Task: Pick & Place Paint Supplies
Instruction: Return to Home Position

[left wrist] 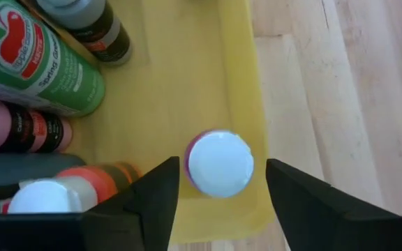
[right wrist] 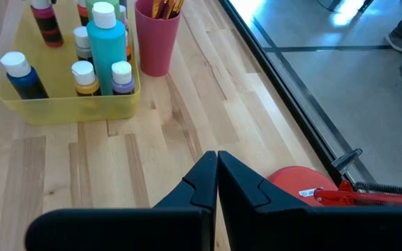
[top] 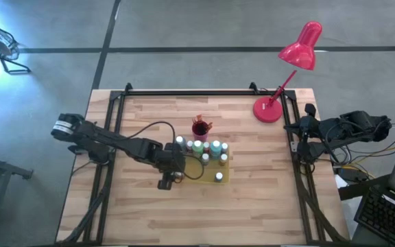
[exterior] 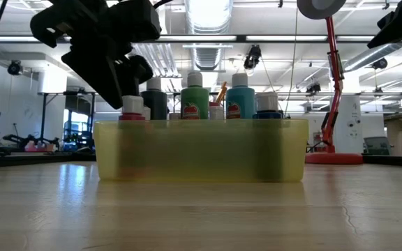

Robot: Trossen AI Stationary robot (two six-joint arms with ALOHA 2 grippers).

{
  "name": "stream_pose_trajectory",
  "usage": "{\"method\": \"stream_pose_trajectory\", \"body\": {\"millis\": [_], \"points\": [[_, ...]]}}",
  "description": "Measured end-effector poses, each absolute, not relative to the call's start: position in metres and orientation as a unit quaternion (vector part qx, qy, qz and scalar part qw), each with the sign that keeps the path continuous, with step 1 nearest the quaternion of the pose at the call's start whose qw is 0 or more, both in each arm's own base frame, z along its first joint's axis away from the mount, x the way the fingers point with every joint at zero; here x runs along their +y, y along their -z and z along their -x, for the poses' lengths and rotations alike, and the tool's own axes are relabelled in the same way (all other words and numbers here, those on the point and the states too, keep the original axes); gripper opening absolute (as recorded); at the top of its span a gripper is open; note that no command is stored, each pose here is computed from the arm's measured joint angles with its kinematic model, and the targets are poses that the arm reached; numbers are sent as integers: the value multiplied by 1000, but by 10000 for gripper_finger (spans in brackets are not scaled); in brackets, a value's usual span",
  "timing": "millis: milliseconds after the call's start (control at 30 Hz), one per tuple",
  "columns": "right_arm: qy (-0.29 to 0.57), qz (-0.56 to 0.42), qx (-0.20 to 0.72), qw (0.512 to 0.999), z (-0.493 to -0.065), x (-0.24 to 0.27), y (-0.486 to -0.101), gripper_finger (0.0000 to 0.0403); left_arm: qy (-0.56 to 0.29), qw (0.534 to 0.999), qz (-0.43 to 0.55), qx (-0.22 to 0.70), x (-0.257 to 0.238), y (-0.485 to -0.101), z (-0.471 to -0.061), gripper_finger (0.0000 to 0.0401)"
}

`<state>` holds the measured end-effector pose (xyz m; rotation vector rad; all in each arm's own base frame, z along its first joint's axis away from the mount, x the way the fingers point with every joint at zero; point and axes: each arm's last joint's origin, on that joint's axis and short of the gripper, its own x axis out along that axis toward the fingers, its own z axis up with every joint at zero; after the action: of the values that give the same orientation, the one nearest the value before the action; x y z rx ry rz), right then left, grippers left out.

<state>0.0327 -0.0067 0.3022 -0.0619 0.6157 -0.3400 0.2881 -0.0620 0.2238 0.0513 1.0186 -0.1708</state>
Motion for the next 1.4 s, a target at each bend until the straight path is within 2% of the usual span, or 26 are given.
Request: {"method": "stream_pose_trajectory", "body": {"millis": [167,367,533,633,800,1067,1400], "points": [[167,30,301,938,-33,-7,-302,8,85,873,-37,479,-61,-250,-283,218],[167,30,301,938,-33,-7,-302,8,73,921,-64,378,-56,-307,-271,217],[166,30,302,938,-33,-7,-302,8,70,949,-66,299,-53,-338,-250,217],[166,30,302,938,-33,-7,-302,8,30,961,-79,262,-49,-354,-234,217],[167,30,301,938,-33,-7,-302,8,-112,965,-96,215,-34,-377,-210,218],[166,30,301,938,-33,-7,-302,8,-202,942,-65,259,-9,-414,-192,218],[166,30,301,938,-33,-7,-302,8,-280,895,-57,343,24,-450,-203,218]]}}
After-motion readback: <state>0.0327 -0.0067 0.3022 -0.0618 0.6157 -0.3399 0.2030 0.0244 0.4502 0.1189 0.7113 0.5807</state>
